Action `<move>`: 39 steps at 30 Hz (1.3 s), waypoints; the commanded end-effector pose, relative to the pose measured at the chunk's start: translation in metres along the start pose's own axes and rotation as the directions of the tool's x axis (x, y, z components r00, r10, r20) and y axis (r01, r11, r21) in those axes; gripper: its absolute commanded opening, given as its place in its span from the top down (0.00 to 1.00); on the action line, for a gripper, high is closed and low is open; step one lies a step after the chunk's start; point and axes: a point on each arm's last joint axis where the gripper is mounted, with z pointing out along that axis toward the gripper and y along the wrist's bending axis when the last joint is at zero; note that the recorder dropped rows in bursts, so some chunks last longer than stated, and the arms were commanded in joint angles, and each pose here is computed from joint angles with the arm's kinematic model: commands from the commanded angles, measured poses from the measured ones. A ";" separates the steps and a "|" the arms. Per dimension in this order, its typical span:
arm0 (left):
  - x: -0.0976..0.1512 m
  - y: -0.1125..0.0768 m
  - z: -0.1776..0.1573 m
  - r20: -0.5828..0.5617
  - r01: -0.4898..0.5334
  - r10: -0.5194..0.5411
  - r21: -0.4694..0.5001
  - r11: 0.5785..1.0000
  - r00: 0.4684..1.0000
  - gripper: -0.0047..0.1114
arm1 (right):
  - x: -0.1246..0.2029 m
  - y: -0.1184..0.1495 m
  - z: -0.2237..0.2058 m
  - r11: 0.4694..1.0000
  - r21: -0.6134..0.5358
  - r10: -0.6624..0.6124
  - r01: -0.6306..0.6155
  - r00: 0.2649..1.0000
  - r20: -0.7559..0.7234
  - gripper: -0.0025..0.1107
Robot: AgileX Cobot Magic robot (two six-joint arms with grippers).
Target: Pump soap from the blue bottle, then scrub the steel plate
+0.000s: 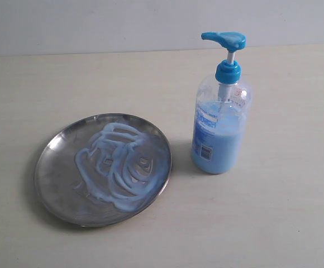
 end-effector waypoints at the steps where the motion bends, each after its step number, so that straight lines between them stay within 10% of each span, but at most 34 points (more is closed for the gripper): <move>1: 0.001 0.000 0.000 0.006 -0.002 0.002 -0.003 1.000 1.000 0.96 | -0.001 -0.001 -0.001 1.000 0.009 -0.018 0.018 1.000 0.016 0.98; 39: 0.001 0.000 0.000 0.006 -0.002 0.002 -0.003 1.000 1.000 0.96 | 0.060 -0.009 -0.003 0.973 0.193 0.110 -0.127 0.989 0.094 0.98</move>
